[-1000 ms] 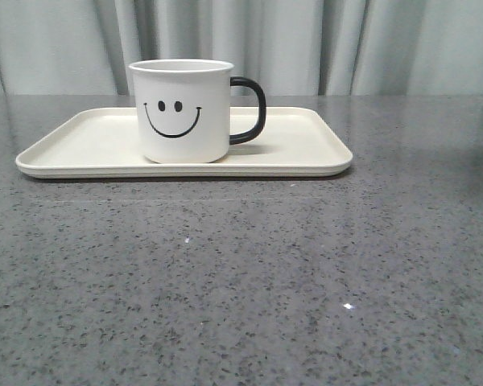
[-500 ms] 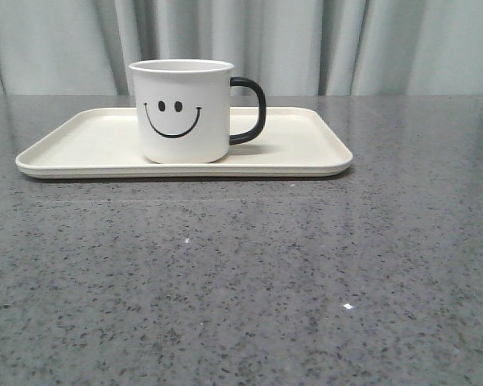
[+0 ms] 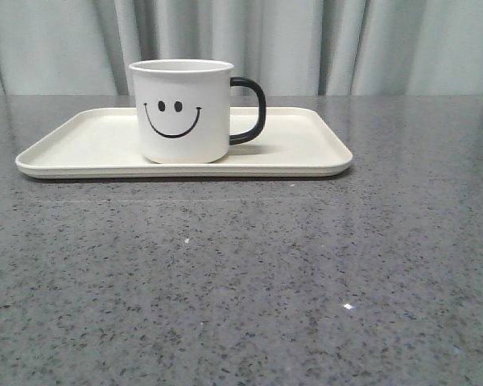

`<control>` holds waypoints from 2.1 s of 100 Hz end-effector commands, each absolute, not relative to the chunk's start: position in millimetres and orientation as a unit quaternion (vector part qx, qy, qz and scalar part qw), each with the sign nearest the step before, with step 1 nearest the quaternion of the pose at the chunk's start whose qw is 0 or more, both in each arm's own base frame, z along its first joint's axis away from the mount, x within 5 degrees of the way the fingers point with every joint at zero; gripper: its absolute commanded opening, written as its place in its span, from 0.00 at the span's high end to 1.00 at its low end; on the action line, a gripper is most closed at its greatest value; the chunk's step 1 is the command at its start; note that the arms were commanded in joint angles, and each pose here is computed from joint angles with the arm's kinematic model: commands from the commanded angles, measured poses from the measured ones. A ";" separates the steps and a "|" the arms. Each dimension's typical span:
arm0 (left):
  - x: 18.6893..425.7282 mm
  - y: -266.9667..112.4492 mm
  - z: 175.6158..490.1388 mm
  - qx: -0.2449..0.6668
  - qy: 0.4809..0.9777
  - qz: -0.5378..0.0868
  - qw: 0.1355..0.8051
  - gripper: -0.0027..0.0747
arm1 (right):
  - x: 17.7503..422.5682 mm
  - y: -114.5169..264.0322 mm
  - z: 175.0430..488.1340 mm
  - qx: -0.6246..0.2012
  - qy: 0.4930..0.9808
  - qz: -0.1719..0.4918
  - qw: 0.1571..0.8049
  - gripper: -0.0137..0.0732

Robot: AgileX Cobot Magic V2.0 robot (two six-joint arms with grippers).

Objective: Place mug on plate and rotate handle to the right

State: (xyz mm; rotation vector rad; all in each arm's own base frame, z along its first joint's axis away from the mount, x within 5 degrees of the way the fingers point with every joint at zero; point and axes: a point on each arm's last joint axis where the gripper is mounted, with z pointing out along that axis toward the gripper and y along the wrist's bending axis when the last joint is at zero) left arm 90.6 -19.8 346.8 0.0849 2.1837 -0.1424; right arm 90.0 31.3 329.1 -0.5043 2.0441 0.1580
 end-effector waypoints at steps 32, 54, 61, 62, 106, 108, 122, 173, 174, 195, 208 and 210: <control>92.9 -21.3 359.4 0.038 0.864 -0.070 0.497 0.99 | 93.0 30.2 343.3 -0.191 0.818 0.062 0.538 0.92; 92.9 -21.3 359.4 0.038 0.864 -0.070 0.497 0.99 | 92.6 30.3 342.6 -0.193 0.821 0.062 0.534 0.92; 92.9 -21.3 359.4 0.038 0.864 -0.070 0.497 0.99 | 92.6 30.3 342.6 -0.193 0.821 0.062 0.534 0.92; 92.9 -21.3 359.4 0.038 0.864 -0.070 0.497 0.99 | 92.6 30.3 342.6 -0.193 0.821 0.062 0.534 0.92; 92.9 -21.3 359.4 0.038 0.864 -0.070 0.497 0.99 | 92.6 30.3 342.6 -0.193 0.821 0.062 0.534 0.92; 92.9 -21.3 359.4 0.038 0.864 -0.070 0.497 0.99 | 92.6 30.3 342.6 -0.193 0.821 0.062 0.534 0.92; 92.9 -21.3 359.4 0.038 0.864 -0.070 0.497 0.99 | 92.6 30.3 342.6 -0.193 0.821 0.062 0.534 0.92; 87.8 -21.7 330.7 0.081 0.765 -0.087 0.633 0.99 | 92.6 30.3 342.6 -0.193 0.821 0.062 0.534 0.92; 87.7 -21.8 330.6 0.083 0.759 -0.086 0.640 0.99 | 92.6 30.3 342.6 -0.193 0.821 0.062 0.534 0.92; 74.0 -10.6 297.6 0.030 0.707 -0.073 0.703 0.99 | 92.6 30.3 342.6 -0.193 0.821 0.062 0.534 0.92; 63.4 -4.5 277.8 0.000 0.700 -0.055 0.712 0.99 | 92.6 30.3 342.6 -0.193 0.821 0.062 0.534 0.92; 62.1 -3.8 273.7 -0.002 0.700 -0.052 0.713 0.99 | 92.6 30.3 342.6 -0.193 0.821 0.062 0.534 0.92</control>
